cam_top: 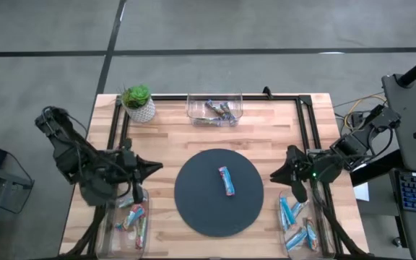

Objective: Pick and place Granola Bars by type
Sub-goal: Put the red granola bar into the bottom left transparent bin

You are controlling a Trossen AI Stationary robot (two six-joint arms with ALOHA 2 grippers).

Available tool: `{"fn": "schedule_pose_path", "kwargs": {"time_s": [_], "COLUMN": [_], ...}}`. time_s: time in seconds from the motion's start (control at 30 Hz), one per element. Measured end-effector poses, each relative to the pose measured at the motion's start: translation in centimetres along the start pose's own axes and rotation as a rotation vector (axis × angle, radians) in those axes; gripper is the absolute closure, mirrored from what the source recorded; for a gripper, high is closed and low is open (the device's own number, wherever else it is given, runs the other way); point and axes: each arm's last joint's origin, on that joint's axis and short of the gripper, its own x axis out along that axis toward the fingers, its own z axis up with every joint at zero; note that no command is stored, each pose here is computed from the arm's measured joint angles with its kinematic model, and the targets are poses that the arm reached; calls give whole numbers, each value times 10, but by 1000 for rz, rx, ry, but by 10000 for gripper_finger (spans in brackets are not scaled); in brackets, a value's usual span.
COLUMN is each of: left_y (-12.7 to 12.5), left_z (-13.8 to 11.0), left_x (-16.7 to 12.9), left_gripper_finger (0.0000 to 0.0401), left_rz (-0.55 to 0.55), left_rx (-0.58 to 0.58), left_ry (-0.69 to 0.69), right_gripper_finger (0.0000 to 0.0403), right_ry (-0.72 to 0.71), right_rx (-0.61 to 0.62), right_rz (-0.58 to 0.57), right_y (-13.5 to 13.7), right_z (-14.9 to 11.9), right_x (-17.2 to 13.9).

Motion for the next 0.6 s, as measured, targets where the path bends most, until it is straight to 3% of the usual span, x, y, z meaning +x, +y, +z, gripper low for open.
{"fn": "schedule_pose_path", "kwargs": {"time_s": [0.37, 0.6], "left_y": [31, 65], "left_z": [22, 36], "left_x": [32, 55], "left_gripper_finger": [401, 401], "left_rz": [-64, -83], "left_rx": [170, 150], "left_ry": [124, 192], "right_gripper_finger": [335, 335], "right_ry": [-63, -81], "right_rx": [14, 43], "right_rz": [-7, -35], "right_y": [1, -3], "right_z": [4, 9], "right_x": [0, 2]}}
